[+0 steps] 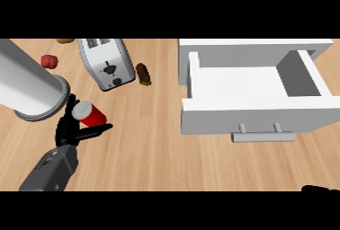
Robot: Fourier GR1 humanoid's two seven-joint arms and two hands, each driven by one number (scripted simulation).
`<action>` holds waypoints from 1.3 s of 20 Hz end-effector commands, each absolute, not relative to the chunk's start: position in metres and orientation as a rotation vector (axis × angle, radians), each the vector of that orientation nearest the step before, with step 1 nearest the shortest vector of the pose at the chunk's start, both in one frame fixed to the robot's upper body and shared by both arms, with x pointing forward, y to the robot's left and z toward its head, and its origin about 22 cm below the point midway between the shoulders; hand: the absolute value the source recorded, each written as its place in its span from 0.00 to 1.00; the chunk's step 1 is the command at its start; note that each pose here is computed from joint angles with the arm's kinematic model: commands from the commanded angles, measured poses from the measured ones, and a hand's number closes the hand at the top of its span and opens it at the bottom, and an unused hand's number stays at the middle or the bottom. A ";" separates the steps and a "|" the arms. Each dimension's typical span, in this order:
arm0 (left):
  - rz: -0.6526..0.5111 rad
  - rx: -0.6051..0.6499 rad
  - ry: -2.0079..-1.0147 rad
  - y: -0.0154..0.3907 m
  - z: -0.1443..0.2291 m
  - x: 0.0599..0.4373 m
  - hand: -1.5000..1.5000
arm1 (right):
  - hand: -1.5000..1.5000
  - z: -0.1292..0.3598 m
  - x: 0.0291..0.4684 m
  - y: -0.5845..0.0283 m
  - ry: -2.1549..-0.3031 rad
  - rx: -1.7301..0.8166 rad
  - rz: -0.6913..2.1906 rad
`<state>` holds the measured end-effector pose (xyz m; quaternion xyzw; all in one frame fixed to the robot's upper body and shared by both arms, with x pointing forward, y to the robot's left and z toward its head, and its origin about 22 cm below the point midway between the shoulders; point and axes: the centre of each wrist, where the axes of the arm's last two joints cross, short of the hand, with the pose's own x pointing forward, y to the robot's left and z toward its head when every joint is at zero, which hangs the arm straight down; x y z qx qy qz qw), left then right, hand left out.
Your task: Pick up the can, place it into the drawer and close the drawer
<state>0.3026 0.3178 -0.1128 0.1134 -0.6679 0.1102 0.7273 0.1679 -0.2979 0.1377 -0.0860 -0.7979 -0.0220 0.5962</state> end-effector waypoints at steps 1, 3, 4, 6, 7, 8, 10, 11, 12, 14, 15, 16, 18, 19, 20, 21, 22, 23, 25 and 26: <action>0.201 0.178 -1.483 0.309 -0.119 0.300 0.00 | 0.00 0.134 0.169 -0.298 -1.844 -0.207 -0.035; 0.227 0.138 -1.512 0.318 -0.111 0.307 1.00 | 0.00 0.147 0.170 -0.289 -1.844 -0.188 -0.055; 0.222 0.119 -1.517 0.310 -0.100 0.322 1.00 | 0.00 0.133 0.171 -0.279 -1.856 -0.214 -0.042; 0.233 0.114 -1.534 0.292 -0.111 0.318 1.00 | 0.00 0.147 0.171 -0.295 -1.862 -0.168 -0.037; 0.224 0.085 -1.526 0.314 -0.104 0.317 1.00 | 0.00 0.126 0.183 -0.294 -1.870 -0.220 -0.057; 0.229 0.073 -1.554 0.306 -0.096 0.329 1.00 | 0.00 0.125 0.167 -0.308 -1.864 -0.219 -0.047; 0.214 0.087 -1.560 0.302 -0.102 0.324 1.00 | 0.00 0.138 0.167 -0.310 -1.858 -0.210 -0.040; 0.226 0.070 -1.554 0.303 -0.104 0.322 1.00 | 0.00 0.130 0.173 -0.294 -1.880 -0.206 -0.048; 0.219 0.071 -1.551 0.304 -0.100 0.326 1.00 | 0.00 0.135 0.163 -0.302 -1.861 -0.236 -0.038; 0.189 0.036 -1.573 0.294 -0.091 0.338 1.00 | 0.00 0.143 0.175 -0.304 -1.857 -0.227 -0.034; 0.224 0.049 -1.590 0.287 -0.100 0.331 1.00 | 0.00 0.150 0.170 -0.302 -1.862 -0.222 -0.042; 0.221 0.044 -1.612 0.290 -0.101 0.329 1.00 | 0.00 0.152 0.174 -0.292 -1.872 -0.232 -0.043; 0.195 0.000 -1.625 0.271 -0.091 0.343 1.00 | 0.00 0.147 0.160 -0.307 -1.872 -0.239 -0.049; 0.174 -0.024 -1.610 0.262 -0.082 0.353 1.00 | 0.00 0.142 0.163 -0.305 -1.859 -0.240 -0.063; 0.185 -0.039 -1.607 0.234 -0.102 0.339 1.00 | 0.00 0.138 0.171 -0.308 -1.871 -0.255 -0.072; 0.150 -0.063 -1.604 0.217 -0.100 0.343 1.00 | 0.00 0.166 0.176 -0.296 -1.886 -0.244 -0.067; 0.135 -0.064 -1.630 0.219 -0.101 0.342 1.00 | 0.00 0.148 0.179 -0.294 -1.878 -0.264 -0.042; 0.120 -0.088 -1.614 0.232 -0.085 0.355 1.00 | 0.00 0.143 0.170 -0.304 -1.879 -0.253 -0.058; 0.113 -0.078 -1.635 0.196 -0.089 0.352 1.00 | 0.00 0.148 0.154 -0.301 -1.870 -0.266 -0.039; 0.104 -0.107 -1.642 0.206 -0.080 0.359 1.00 | 0.00 0.130 0.168 -0.303 -1.872 -0.277 -0.069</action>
